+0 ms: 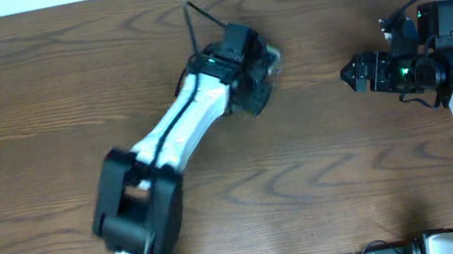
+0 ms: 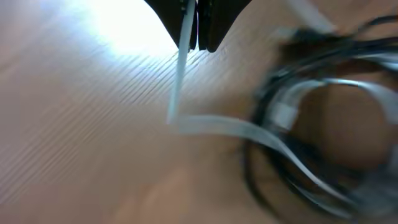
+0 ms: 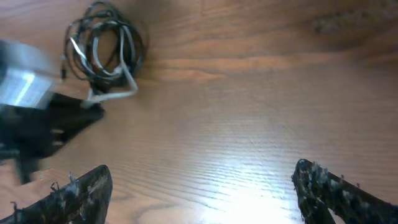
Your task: Untangle cables
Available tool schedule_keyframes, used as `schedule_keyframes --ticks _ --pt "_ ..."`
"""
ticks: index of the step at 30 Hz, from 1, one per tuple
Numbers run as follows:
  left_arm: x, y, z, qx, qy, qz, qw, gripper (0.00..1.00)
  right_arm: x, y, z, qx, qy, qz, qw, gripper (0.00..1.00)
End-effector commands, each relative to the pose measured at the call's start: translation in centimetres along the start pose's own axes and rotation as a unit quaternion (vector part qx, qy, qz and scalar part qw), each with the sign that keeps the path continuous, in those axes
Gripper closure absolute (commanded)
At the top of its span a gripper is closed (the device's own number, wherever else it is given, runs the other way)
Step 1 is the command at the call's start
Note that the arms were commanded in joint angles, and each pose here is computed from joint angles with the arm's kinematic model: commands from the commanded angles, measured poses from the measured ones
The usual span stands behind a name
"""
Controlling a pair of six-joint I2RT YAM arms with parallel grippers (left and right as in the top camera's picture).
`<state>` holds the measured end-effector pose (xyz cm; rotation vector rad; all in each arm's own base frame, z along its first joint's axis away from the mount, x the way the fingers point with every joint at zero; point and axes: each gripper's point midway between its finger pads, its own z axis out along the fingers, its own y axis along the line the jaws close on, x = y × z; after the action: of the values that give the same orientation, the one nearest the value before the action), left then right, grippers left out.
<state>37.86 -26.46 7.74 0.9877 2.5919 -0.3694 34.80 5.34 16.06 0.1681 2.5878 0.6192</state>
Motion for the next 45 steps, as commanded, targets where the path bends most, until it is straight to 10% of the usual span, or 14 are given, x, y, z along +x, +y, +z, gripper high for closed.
schedule_keyframes --ticks 1,5,20,23,30,33,37,45 --pt "-8.2 -2.4 -15.6 0.017 -0.210 -0.083 0.974 0.92 -0.6 2.1 0.0 -0.053 -0.005 -0.018 0.998 0.11" --pt "-9.0 -4.2 -24.2 0.027 -0.306 -0.080 0.948 0.92 -1.7 2.8 -0.2 -0.072 -0.027 -0.027 0.997 0.11" --pt "-11.0 -2.1 -30.2 -0.005 -0.409 -0.108 0.906 0.92 1.2 4.3 6.8 -0.112 0.064 -0.055 0.990 0.13" --pt "-10.9 -2.0 -32.6 0.025 -0.435 -0.141 0.889 0.93 2.1 9.9 5.5 -0.287 0.042 -0.220 0.931 0.10" --pt "-10.2 -4.8 -37.7 0.135 -0.470 -0.142 0.861 0.93 2.4 13.7 7.8 -0.314 0.007 -0.326 0.892 0.18" --pt "-9.4 -6.5 -39.7 0.194 -0.471 -0.142 0.849 0.93 1.9 14.7 9.7 -0.287 -0.016 -0.364 0.886 0.41" --pt "-8.4 -5.9 -40.5 0.188 -0.472 -0.143 0.849 0.93 0.1 16.1 9.3 -0.284 -0.043 -0.323 0.902 0.99" --pt "-6.5 1.8 -35.5 0.106 -0.410 -0.253 0.870 0.93 -5.4 19.6 -3.3 -0.340 -0.146 -0.239 0.898 0.99"
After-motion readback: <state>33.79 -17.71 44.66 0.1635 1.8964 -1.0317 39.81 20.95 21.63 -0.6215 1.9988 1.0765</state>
